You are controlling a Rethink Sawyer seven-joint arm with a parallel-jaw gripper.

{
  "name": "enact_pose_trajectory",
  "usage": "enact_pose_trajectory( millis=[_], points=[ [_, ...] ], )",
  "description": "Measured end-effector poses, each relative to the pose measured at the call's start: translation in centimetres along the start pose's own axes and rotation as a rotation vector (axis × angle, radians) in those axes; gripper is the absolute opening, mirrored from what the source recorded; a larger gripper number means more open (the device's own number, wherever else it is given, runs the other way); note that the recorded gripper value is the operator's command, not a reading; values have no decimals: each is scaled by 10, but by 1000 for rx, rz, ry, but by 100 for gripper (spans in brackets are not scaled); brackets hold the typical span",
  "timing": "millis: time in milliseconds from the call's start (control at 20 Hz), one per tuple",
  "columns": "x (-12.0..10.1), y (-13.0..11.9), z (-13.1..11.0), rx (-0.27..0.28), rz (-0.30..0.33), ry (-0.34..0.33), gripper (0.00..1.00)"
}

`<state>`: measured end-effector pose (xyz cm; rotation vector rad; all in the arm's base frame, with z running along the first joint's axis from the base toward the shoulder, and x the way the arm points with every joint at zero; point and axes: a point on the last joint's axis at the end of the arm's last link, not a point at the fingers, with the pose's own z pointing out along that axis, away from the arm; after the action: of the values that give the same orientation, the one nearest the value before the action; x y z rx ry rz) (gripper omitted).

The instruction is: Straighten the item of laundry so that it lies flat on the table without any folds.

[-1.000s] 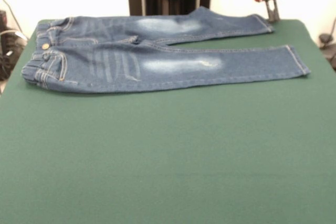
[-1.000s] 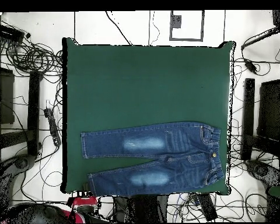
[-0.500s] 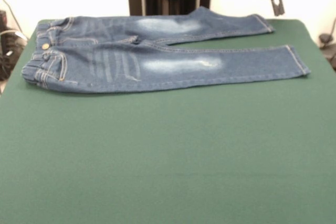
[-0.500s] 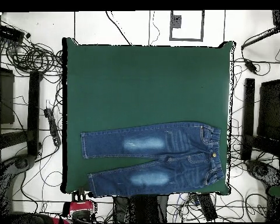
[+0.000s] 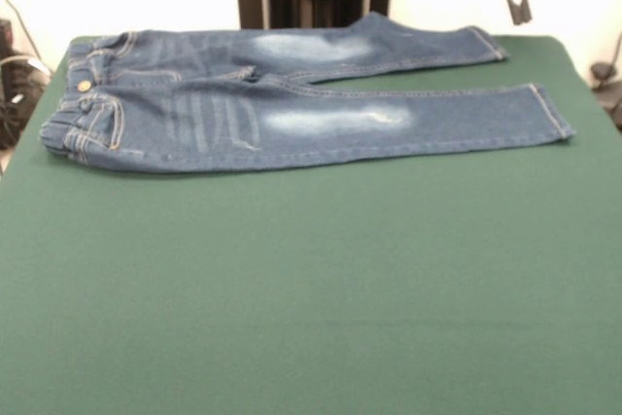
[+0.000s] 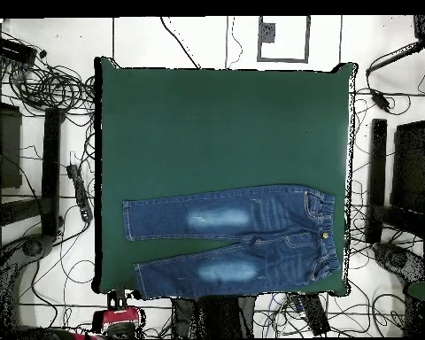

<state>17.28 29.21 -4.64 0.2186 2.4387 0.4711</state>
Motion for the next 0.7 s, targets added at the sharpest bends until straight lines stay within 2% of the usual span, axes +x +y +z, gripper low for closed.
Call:
enact_pose_trajectory(
  millis=[350,700],
  points=[
    [-2,-3,-9,-34,-15,36,0],
    [-18,-23,-17,-44,-44,60,0]
  ],
)
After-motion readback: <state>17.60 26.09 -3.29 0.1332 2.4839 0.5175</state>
